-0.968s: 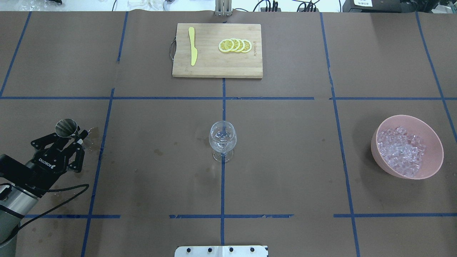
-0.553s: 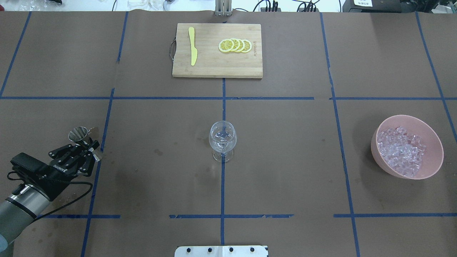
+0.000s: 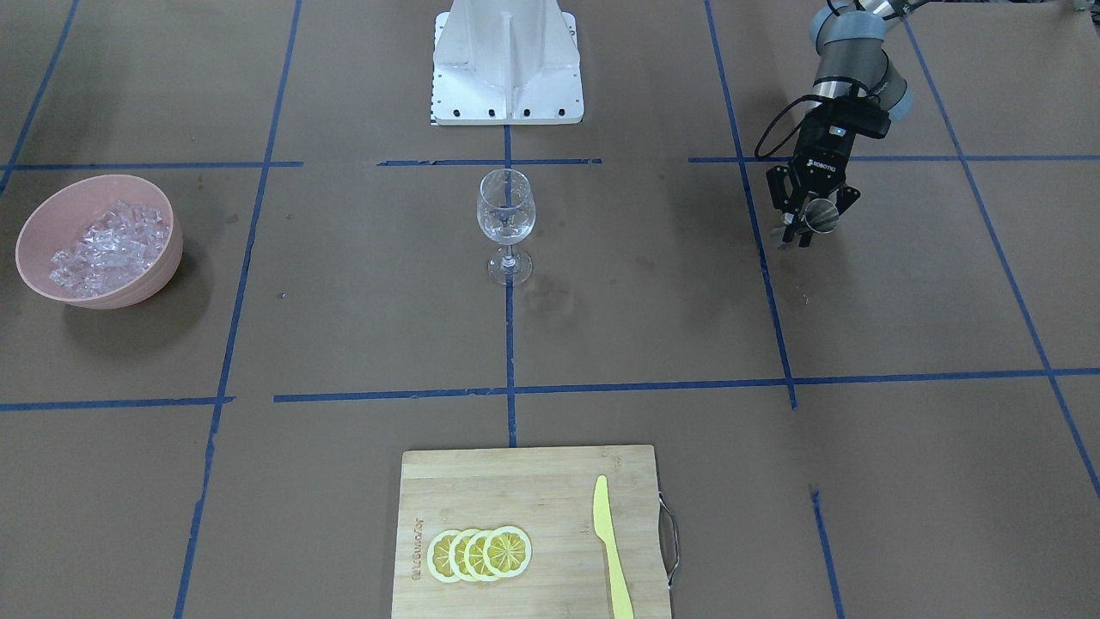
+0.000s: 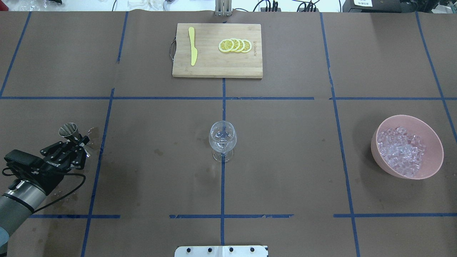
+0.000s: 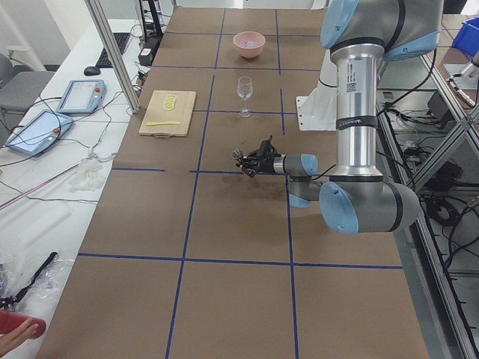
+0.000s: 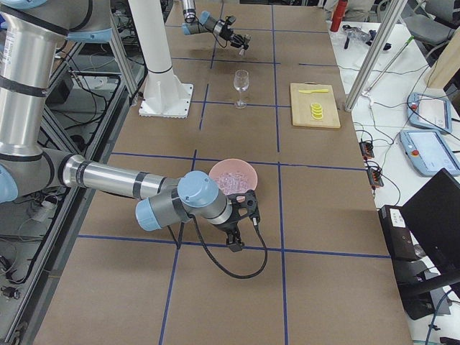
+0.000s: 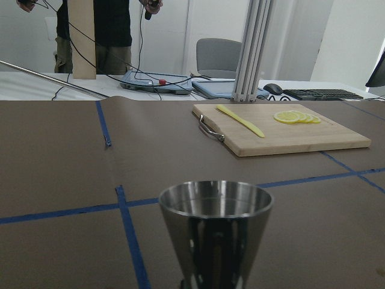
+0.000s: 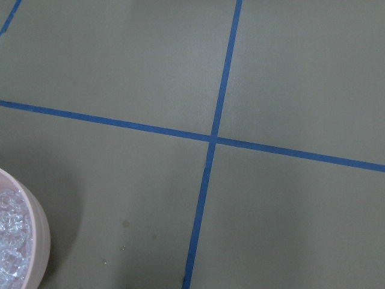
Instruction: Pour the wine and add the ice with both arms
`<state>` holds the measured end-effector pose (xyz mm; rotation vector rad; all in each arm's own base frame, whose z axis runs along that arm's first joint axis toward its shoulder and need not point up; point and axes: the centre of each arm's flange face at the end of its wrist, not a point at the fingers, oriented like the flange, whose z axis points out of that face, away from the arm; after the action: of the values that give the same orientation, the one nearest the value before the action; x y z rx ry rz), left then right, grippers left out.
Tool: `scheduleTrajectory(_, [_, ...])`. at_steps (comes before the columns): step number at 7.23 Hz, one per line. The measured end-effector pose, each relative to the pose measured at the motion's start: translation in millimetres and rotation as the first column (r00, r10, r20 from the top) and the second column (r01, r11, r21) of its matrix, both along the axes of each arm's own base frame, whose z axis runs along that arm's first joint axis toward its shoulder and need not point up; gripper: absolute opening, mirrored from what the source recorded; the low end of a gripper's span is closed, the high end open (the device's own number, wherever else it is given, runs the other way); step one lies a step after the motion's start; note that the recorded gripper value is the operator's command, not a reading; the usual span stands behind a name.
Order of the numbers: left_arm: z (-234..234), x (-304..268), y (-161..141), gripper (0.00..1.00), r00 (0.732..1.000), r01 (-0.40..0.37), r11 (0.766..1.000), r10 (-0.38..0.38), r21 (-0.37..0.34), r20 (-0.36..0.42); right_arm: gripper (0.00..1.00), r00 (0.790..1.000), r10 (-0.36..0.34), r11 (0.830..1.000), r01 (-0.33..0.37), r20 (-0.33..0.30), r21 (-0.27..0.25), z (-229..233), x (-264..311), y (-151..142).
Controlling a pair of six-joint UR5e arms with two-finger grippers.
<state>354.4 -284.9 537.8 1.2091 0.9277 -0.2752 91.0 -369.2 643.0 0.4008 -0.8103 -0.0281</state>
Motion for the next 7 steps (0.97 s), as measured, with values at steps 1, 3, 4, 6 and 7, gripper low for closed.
scheduleTrajectory(1, [6, -3, -6, 0.0, 0.999, 0.037, 0.999, -0.037, -0.001, 0.013, 1.0, 1.0, 0.0, 1.0, 0.0, -0.001, 0.0, 0, 0, 0])
scheduleTrajectory(3, [9, 3, -15, 0.0, 0.997, 0.071, 0.997, -0.071, -0.001, 0.017, 1.0, 1.0, 0.0, 1.0, 0.0, -0.001, 0.001, 0, 0, 0])
scheduleTrajectory(4, [10, 8, -18, 0.0, 0.997, 0.074, 0.997, -0.074, -0.001, 0.017, 1.0, 1.0, 0.0, 1.0, 0.0, -0.001, 0.001, 0, 0, 0])
scheduleTrajectory(6, [15, 12, -19, 0.06, 0.997, 0.076, 0.997, -0.076, -0.003, 0.026, 1.0, 1.0, 0.001, 1.0, -0.001, -0.002, 0.0, 0, 0, 0])
scheduleTrajectory(7, [19, 14, -19, 0.07, 0.997, 0.076, 0.997, -0.076, -0.004, 0.034, 1.0, 1.0, 0.001, 1.0, -0.001, -0.002, -0.001, 1, 0, 0])
